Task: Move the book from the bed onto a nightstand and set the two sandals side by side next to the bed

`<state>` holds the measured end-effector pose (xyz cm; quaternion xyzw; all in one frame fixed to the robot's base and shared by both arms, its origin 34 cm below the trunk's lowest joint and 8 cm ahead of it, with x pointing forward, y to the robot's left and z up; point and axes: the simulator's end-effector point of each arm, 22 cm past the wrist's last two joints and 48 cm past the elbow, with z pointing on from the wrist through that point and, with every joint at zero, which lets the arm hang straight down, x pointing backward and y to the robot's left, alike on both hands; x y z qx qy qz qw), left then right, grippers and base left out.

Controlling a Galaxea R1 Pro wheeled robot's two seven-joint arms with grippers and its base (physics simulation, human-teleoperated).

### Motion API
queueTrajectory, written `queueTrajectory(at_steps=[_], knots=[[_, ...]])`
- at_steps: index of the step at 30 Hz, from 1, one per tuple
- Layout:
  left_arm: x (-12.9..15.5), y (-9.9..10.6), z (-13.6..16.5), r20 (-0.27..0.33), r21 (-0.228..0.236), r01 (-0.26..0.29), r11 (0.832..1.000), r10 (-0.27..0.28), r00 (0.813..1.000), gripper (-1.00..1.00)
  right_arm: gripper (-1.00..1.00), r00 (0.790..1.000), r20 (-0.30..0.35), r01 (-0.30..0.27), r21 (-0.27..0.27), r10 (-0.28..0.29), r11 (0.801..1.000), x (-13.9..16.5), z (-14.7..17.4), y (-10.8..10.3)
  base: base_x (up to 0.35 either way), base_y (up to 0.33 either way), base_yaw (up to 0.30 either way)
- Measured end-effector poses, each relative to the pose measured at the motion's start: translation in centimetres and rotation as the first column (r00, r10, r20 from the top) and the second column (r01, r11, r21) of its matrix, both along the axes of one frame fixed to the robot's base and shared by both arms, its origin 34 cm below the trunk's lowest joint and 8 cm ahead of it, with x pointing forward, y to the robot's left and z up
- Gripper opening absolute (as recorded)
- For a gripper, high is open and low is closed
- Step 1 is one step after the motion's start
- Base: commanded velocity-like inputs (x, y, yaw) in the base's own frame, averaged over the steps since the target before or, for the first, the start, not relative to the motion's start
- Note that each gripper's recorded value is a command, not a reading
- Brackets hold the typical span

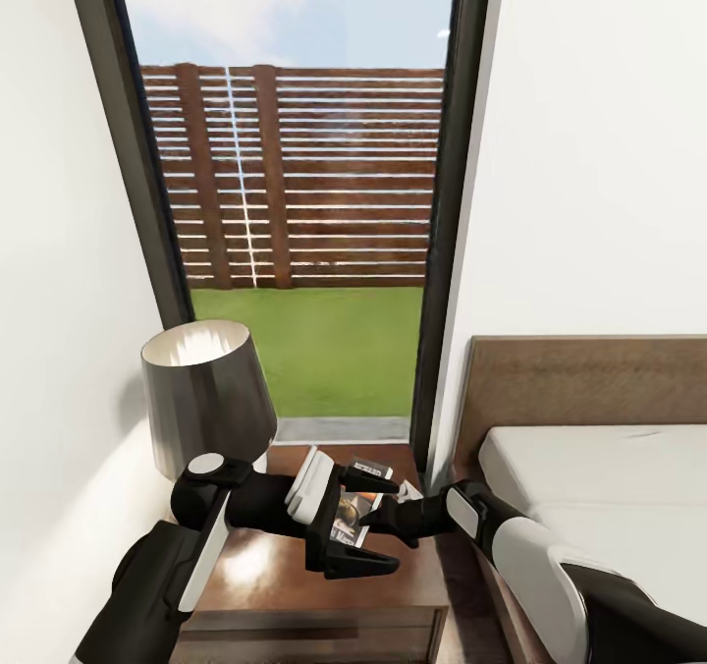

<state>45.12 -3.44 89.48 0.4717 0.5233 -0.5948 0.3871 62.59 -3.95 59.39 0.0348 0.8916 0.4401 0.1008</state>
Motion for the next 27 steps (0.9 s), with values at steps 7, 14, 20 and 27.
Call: queueTrajectory(at_steps=[7,14,20,27], knots=[[0.0,0.0,0.0,0.001,0.0,-0.001,1.0,0.001,1.0,1.0,-1.0,1.0,0.0,0.002,0.001,-0.002,1.0,0.0,0.0,0.0,0.0,0.0,0.0],[-0.1,0.0,-0.8,0.001,0.0,-0.001,1.0,0.001,1.0,1.0,-1.0,1.0,0.0,0.0,-0.005,0.0,1.0,-0.1,-0.9,-0.1,0.0,0.0,0.0],[-0.3,0.0,-1.9,0.002,0.001,-0.002,1.0,0.002,1.0,1.0,-1.0,1.0,-0.003,0.005,-0.029,-0.005,1.0,-0.3,-2.3,-0.4,0.0,0.0,0.0],[-0.3,0.0,-1.9,0.002,0.001,-0.003,1.0,0.003,1.0,1.0,-1.0,1.0,-0.004,0.008,-0.038,-0.008,0.999,-0.2,-2.5,-0.6,0.0,0.0,0.0]])
